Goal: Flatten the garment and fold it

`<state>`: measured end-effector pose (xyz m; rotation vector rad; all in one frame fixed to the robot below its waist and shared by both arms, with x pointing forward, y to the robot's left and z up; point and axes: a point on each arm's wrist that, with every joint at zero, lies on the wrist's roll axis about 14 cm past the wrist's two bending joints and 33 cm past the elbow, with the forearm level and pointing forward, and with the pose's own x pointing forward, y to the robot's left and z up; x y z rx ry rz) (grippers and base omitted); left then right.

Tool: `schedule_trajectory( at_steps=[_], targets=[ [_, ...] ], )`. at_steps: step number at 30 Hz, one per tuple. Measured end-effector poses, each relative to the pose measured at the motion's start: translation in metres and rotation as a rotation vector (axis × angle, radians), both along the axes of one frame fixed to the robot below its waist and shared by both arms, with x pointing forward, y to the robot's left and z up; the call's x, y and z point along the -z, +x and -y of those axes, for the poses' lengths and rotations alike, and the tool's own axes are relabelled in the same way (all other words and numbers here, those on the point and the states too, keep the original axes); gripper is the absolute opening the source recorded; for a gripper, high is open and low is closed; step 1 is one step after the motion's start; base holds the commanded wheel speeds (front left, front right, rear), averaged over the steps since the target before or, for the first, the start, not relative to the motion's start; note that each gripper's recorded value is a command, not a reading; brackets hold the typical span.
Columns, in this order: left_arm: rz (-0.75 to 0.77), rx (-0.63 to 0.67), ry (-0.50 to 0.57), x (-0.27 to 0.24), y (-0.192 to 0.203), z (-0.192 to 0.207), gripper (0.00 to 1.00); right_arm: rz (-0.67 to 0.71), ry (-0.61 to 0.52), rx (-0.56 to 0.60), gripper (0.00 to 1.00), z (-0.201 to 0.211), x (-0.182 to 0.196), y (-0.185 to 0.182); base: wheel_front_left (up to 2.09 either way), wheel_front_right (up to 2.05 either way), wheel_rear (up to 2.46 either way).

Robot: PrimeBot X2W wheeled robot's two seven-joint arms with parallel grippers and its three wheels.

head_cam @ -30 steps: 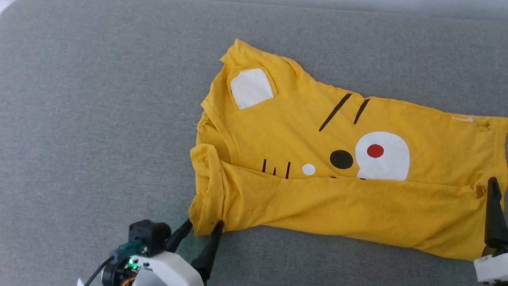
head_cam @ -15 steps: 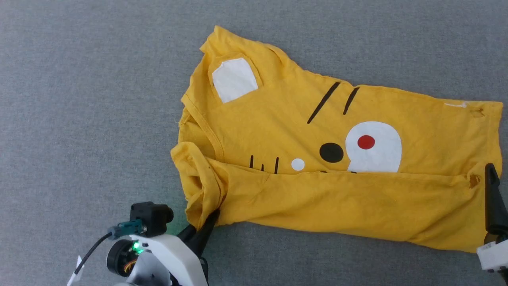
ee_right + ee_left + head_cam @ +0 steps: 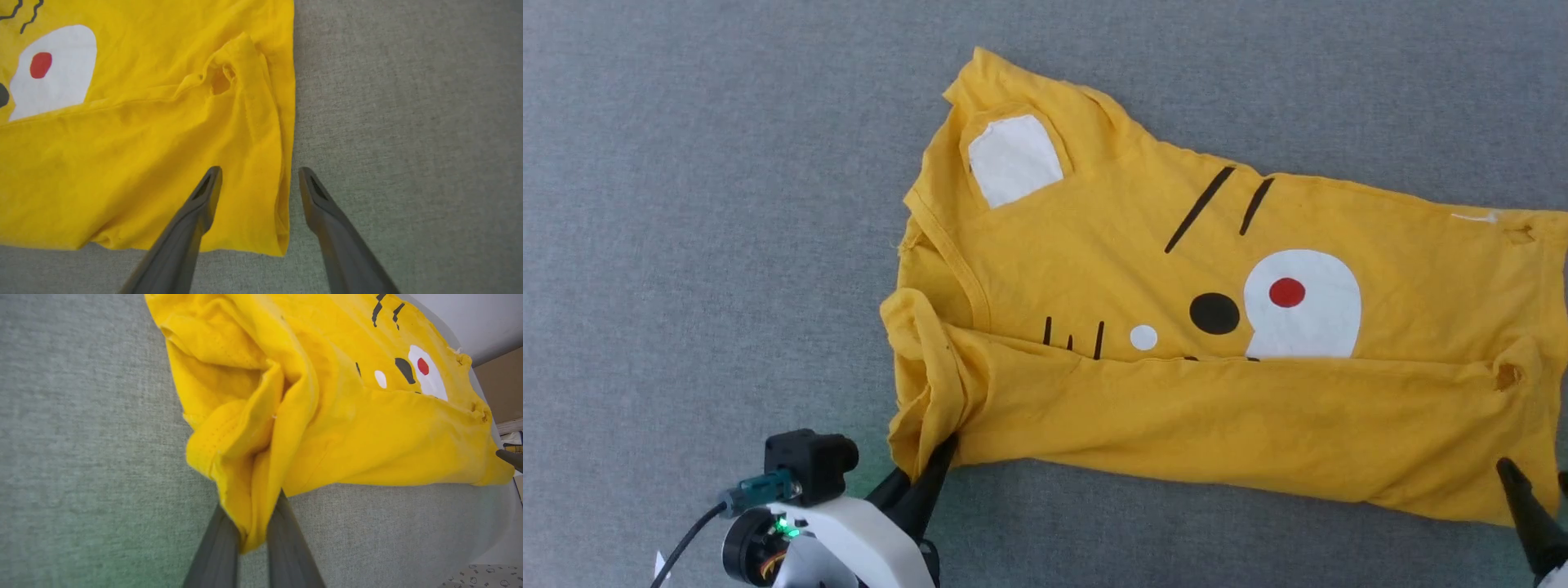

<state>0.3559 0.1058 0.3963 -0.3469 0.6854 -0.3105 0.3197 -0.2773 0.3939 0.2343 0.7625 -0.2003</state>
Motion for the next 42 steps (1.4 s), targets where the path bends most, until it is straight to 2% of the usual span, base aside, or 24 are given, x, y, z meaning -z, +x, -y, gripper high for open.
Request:
schedule_trajectory(
  at_steps=[4,9,10,11,12,19,24,28,32,42],
  targets=[
    [-0.001,0.003,0.005,0.001,-0.001,0.0,0.0,-0.098,0.024,0.013,1.0,-0.004,0.02,-0.014,0.0,0.0,0.0],
    [-0.002,0.005,0.005,0.002,0.0,0.001,0.0,-0.124,0.027,0.022,1.0,-0.003,0.025,-0.017,0.0,0.0,0.0],
    [0.003,0.001,0.004,0.001,0.001,0.001,0.0,-0.125,0.03,0.023,0.89,-0.003,0.026,-0.017,0.0,0.0,0.0],
    [0.008,-0.005,0.002,0.001,0.002,0.001,0.0,-0.127,0.031,0.024,0.19,-0.003,0.027,-0.018,0.0,0.0,0.0],
    [0.013,-0.008,0.0,0.0,0.002,0.0,0.0,-0.131,0.033,0.022,0.0,-0.004,0.028,-0.018,0.0,0.0,0.0],
    [0.063,-0.057,-0.039,-0.013,0.011,-0.004,0.0,-0.092,0.044,-0.015,0.0,-0.01,0.018,-0.009,0.0,0.0,0.0],
    [0.139,-0.098,-0.064,-0.037,0.019,-0.014,0.0,-0.038,0.022,-0.062,0.0,-0.009,-0.007,0.002,0.0,0.0,0.0],
    [0.146,-0.109,-0.057,-0.047,0.008,-0.022,0.0,-0.01,0.0,-0.077,0.0,-0.004,-0.027,0.005,0.0,0.0,0.0],
    [0.107,-0.141,-0.064,-0.051,-0.011,-0.03,0.0,-0.013,0.011,-0.072,0.0,-0.005,-0.036,-0.003,0.0,0.0,0.0],
    [-0.084,-0.231,-0.113,-0.03,-0.068,-0.038,0.0,-0.188,0.08,-0.028,0.0,-0.009,-0.018,-0.048,0.0,0.0,0.0]
  ],
)
